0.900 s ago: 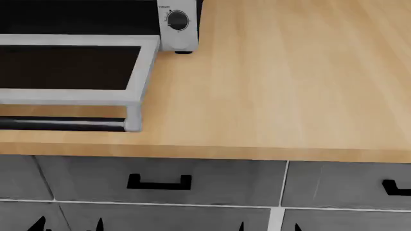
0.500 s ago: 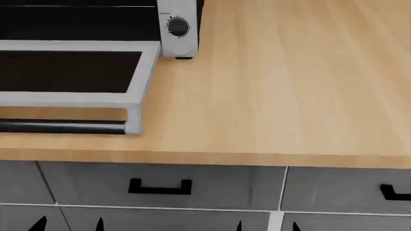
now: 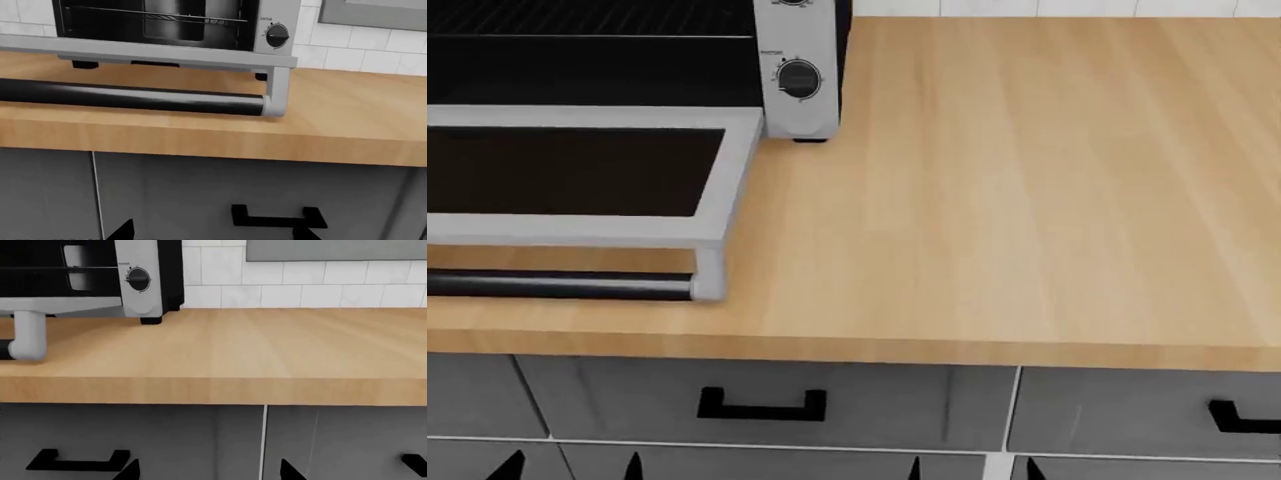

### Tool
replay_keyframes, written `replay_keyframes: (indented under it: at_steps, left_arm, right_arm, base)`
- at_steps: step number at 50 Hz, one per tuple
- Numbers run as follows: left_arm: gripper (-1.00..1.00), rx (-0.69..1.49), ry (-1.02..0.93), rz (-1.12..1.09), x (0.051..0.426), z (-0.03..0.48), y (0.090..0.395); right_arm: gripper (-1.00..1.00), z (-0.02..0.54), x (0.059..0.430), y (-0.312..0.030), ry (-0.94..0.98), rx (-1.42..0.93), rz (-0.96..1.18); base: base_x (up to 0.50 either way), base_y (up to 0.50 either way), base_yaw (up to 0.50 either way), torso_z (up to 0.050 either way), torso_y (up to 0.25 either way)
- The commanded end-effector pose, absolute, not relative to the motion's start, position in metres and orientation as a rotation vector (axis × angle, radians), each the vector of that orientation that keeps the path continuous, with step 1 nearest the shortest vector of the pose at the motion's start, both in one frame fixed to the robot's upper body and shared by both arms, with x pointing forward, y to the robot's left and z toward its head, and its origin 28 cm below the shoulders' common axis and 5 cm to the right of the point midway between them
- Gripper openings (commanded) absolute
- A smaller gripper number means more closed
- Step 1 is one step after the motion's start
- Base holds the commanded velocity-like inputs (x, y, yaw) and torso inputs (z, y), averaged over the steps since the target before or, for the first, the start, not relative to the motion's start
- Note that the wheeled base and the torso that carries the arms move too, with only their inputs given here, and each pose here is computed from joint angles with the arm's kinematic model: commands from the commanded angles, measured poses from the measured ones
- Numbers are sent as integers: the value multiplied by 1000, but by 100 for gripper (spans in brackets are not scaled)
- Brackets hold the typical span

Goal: Close the toaster oven door.

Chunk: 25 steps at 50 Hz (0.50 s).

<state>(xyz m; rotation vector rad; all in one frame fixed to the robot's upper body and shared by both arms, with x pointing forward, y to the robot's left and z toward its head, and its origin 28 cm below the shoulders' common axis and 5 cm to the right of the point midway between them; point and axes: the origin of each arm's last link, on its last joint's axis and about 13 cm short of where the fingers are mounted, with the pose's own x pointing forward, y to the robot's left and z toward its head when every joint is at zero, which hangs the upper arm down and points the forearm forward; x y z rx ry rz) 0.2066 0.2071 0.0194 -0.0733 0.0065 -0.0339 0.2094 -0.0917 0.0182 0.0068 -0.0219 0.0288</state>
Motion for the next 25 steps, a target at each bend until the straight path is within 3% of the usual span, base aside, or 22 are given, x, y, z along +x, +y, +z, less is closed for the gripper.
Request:
replay_keyframes:
  at_steps: [1,8,25]
  left_arm:
    - [100,-83,9,-40,206,22,207]
    - [100,-64,18,-15,208,27,210]
    - [100,30,0,-46,243,131,241]
  right_arm:
    - [100,19,210,-92,-25,12,33]
    - [100,27,211,-93,-42,1,32]
    - [100,173,226,-134,-288,-187,-29]
  base:
    - [0,0,0,50,23]
    - [0,0,0,50,21]
    - [0,0,0,0,0]
